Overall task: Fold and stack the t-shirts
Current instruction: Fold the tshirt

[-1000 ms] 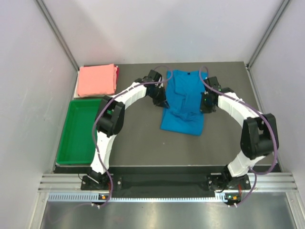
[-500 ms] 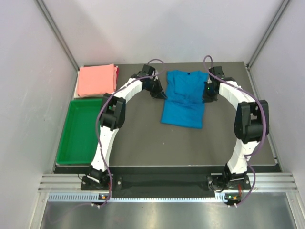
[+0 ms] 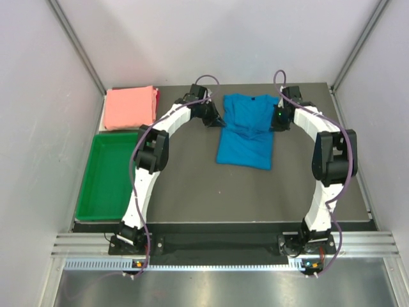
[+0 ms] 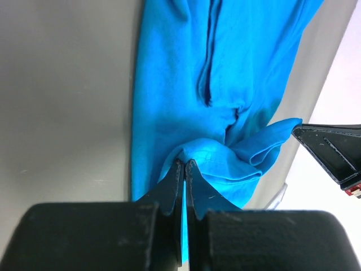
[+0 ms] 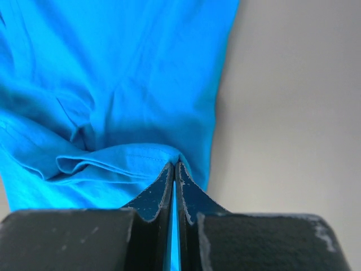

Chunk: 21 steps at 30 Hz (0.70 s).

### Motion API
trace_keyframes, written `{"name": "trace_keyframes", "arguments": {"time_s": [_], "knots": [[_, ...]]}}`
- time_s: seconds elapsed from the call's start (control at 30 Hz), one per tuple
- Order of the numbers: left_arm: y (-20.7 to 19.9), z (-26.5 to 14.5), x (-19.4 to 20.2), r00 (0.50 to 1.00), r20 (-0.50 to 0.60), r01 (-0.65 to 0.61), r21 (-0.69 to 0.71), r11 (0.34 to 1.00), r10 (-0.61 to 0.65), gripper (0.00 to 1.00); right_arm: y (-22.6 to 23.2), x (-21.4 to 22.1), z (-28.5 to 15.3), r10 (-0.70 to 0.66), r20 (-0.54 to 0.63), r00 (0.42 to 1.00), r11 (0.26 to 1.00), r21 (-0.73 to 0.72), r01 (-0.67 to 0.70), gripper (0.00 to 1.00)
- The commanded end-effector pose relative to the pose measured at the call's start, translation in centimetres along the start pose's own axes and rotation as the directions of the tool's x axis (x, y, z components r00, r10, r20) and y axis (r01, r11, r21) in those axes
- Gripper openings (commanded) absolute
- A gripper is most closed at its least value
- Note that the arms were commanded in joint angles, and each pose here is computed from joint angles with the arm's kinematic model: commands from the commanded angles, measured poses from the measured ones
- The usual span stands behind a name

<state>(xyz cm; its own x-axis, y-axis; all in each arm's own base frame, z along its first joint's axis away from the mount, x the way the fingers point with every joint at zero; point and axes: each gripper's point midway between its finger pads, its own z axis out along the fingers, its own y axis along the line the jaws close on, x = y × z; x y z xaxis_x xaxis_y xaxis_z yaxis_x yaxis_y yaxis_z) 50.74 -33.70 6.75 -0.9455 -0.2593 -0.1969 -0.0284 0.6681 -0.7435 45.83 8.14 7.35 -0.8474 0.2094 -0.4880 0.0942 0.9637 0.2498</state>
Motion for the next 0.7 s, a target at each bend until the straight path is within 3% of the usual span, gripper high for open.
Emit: {"name": "trace_keyframes", "arguments": {"time_s": [0.0, 0.13, 0.23, 0.3, 0.37, 0.47, 0.67], "knots": [[-0.1, -1.0, -2.8, 0.996, 0.093, -0.008, -0.031, 0.999, 0.011, 0.0, 0.4, -3.1, 0.4, -0.008, 0.076, 0.997, 0.999, -0.031, 0.01, 0.0], [0.8, -1.2, -3.2, 0.994, 0.108, 0.014, -0.069, 0.998, -0.007, 0.0, -0.2, -3.5, 1.0, 0.005, 0.073, 0.997, 1.0, -0.01, -0.005, 0.0], [0.5, -0.7, -3.3, 0.996, 0.092, 0.011, -0.017, 1.0, -0.009, 0.01, -0.8, -3.4, 1.8, 0.022, 0.052, 0.998, 1.0, 0.005, -0.022, 0.0], [-0.3, -0.3, -3.2, 0.997, 0.072, -0.002, 0.045, 0.999, -0.001, 0.18, -1.4, -3.5, 2.3, 0.041, 0.048, 0.998, 0.999, 0.033, -0.042, 0.01], [-1.1, -0.3, -3.0, 0.998, 0.057, -0.021, 0.101, 0.995, 0.015, 0.22, -1.7, -3.7, 2.4, 0.062, 0.048, 0.997, 0.997, 0.043, -0.064, 0.03], [-3.1, -1.6, -2.9, 0.996, 0.052, -0.079, 0.176, 0.981, 0.07, 0.39, -1.7, -4.1, 2.3, 0.079, 0.048, 0.996, 0.996, 0.036, -0.081, 0.02], [-1.1, -4.8, -3.2, 0.987, 0.111, -0.123, 0.025, 0.992, 0.119, 0.44, -1.4, -5.2, 2.0, 0.114, 0.06, 0.992, 0.992, 0.04, -0.117, 0.12]]}}
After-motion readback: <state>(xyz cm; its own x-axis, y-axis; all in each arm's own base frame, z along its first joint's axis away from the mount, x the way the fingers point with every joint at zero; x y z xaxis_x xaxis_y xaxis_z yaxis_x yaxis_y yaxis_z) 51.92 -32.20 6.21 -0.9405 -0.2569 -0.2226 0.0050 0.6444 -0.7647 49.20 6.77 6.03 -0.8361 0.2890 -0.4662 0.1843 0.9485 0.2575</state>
